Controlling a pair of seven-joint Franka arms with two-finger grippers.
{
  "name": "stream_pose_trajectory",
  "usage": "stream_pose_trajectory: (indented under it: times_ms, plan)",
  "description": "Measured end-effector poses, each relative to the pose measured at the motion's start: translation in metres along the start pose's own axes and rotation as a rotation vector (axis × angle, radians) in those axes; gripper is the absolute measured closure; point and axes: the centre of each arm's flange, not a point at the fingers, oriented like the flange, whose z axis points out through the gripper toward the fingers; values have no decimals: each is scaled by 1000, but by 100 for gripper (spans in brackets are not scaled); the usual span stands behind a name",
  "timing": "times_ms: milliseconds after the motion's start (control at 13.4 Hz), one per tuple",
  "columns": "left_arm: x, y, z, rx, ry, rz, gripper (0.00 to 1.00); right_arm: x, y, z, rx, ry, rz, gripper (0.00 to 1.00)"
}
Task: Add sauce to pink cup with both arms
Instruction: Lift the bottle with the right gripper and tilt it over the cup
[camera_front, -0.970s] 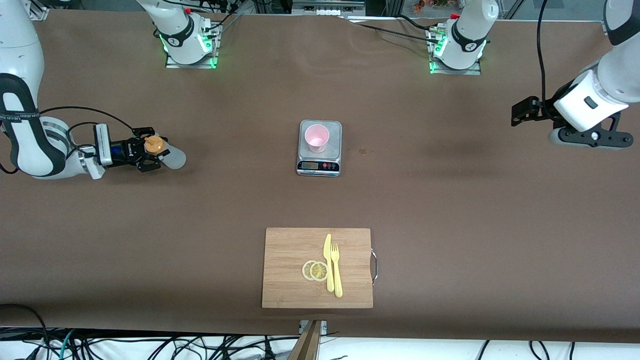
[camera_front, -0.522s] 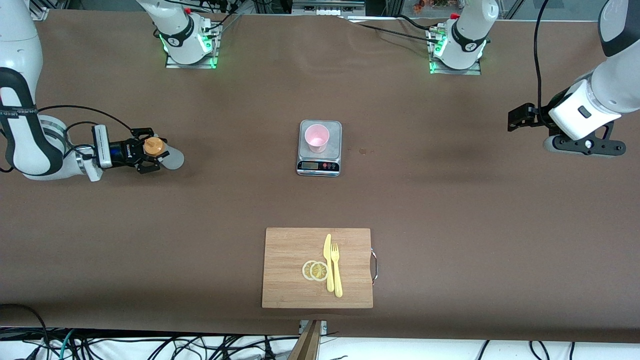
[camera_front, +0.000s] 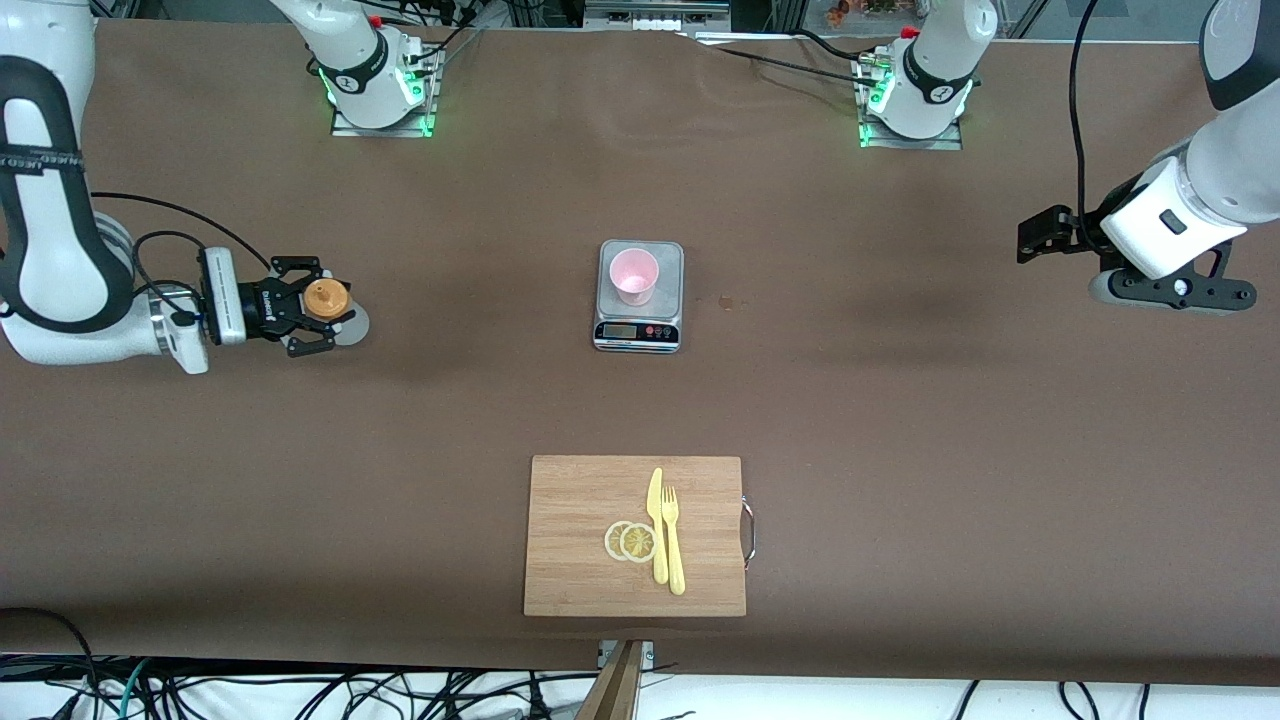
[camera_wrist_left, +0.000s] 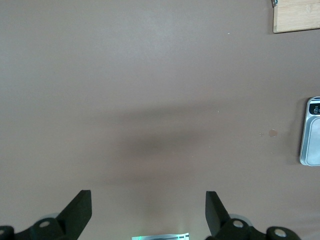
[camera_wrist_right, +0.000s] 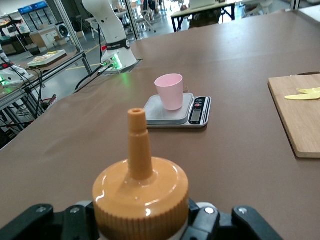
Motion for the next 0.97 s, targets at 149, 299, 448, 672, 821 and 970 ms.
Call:
stream_pose_trajectory:
  times_ms: [149, 299, 448, 672, 821, 970]
  plan:
    - [0, 0, 0, 0, 0, 0, 0, 26, 10, 17, -7, -52, 30, 57]
    - [0, 0, 0, 0, 0, 0, 0, 47, 17, 31, -21, -94, 65, 57]
    - [0, 0, 0, 0, -1, 0, 0, 67, 23, 45, -35, -140, 115, 57]
    - [0, 0, 0, 0, 0, 0, 0, 110, 28, 75, -54, -241, 203, 57]
    - [0, 0, 0, 0, 0, 0, 0, 139, 27, 99, -60, -312, 247, 57]
    - [0, 0, 0, 0, 0, 0, 0, 159, 27, 124, -73, -381, 285, 57]
